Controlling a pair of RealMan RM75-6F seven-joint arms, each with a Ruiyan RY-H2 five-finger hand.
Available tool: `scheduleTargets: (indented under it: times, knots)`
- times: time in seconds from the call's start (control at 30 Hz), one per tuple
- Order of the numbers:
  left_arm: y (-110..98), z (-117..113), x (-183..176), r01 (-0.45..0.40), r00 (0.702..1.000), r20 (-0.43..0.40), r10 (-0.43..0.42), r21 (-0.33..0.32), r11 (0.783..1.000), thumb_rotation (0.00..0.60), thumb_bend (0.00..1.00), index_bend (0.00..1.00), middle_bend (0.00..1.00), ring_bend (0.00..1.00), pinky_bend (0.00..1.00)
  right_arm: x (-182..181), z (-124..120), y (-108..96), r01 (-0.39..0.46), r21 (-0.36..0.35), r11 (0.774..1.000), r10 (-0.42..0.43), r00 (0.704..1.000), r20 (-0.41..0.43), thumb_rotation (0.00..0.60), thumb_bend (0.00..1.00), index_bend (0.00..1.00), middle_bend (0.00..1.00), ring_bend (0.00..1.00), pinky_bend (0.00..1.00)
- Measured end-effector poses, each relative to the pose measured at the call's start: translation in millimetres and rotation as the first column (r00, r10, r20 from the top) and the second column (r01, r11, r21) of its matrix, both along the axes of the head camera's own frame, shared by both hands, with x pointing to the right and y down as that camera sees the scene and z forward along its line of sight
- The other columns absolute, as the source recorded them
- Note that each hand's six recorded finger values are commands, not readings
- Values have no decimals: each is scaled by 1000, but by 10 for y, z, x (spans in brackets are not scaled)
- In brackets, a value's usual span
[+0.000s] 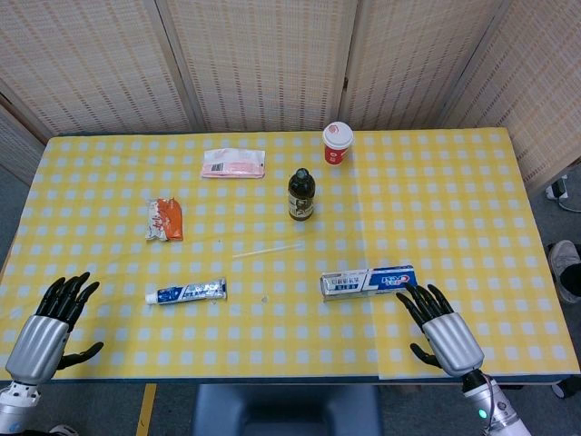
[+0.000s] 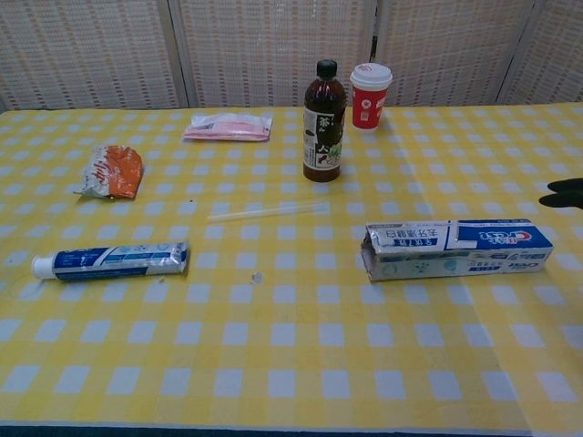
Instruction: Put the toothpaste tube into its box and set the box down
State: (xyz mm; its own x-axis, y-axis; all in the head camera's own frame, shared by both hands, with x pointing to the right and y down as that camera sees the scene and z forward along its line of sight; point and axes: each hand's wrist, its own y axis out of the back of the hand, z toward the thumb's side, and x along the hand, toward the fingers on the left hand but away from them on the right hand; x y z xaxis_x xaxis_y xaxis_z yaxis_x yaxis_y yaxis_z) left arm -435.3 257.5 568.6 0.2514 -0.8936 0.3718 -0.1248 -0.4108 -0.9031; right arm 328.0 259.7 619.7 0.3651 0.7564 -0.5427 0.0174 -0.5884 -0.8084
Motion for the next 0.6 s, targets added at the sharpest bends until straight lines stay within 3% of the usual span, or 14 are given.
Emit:
scheduleTargets:
  times: [0.27, 0.37, 0.5, 0.6]
  knots:
    - [25, 31, 45, -14, 1000, -16, 14, -19, 1000, 600, 147, 39, 33, 13, 0, 2, -18, -1, 0, 2, 1000, 0, 1000, 5, 600, 302, 0, 0, 0, 0]
    - [47, 40, 124, -33, 998, -45, 32, -26, 999, 600, 147, 50, 55, 42, 54, -7, -23, 21, 8, -1, 1000, -8, 1000, 7, 600, 302, 0, 0, 0, 0]
    - [38, 26, 315, -72, 990, -124, 70, -12, 997, 600, 147, 113, 198, 198, 287, -14, -20, 27, 9, -7, 1000, -9, 1000, 11, 600, 302, 0, 0, 0, 0]
    - [0, 24, 480, -111, 980, -167, 109, -2, 994, 600, 154, 169, 417, 480, 578, -13, -11, 27, 10, -13, 1000, -10, 1000, 11, 600, 303, 0, 0, 0, 0]
